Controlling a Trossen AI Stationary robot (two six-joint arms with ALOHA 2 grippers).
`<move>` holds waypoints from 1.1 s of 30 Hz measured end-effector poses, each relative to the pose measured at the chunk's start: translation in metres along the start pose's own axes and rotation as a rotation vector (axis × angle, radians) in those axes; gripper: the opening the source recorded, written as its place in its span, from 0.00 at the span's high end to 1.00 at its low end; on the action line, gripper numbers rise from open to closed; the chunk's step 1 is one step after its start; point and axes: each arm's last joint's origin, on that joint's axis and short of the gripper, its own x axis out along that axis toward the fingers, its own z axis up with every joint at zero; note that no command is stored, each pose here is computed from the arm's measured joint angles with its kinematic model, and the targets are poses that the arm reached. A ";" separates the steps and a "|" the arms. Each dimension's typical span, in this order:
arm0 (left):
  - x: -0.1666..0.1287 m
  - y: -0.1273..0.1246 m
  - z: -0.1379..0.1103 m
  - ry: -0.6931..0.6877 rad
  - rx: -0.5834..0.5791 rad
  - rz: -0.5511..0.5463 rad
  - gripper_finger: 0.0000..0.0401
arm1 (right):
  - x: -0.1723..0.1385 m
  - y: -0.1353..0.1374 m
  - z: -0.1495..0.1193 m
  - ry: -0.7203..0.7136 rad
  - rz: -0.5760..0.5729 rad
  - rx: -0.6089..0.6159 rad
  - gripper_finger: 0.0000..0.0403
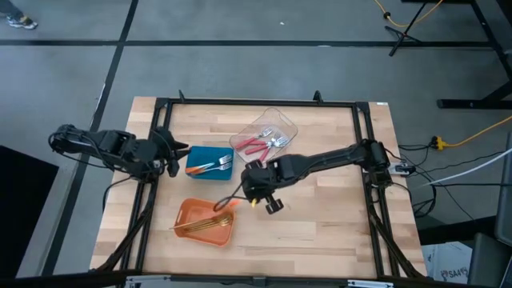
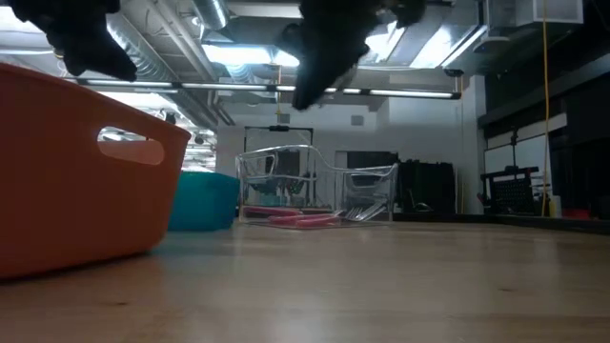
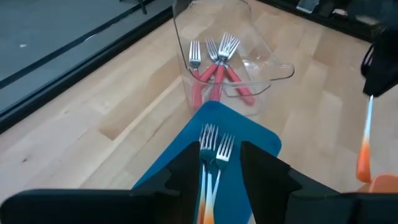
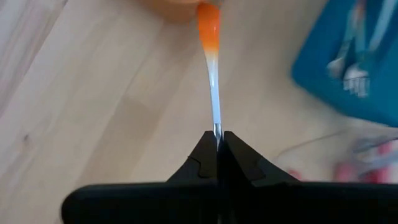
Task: Sort silverware by color (type)
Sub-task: Put the orange fork into the blue bin
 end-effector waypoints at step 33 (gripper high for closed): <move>0.004 -0.002 -0.001 -0.018 -0.007 -0.010 0.73 | 0.051 -0.123 0.016 -0.476 -0.237 0.161 1.00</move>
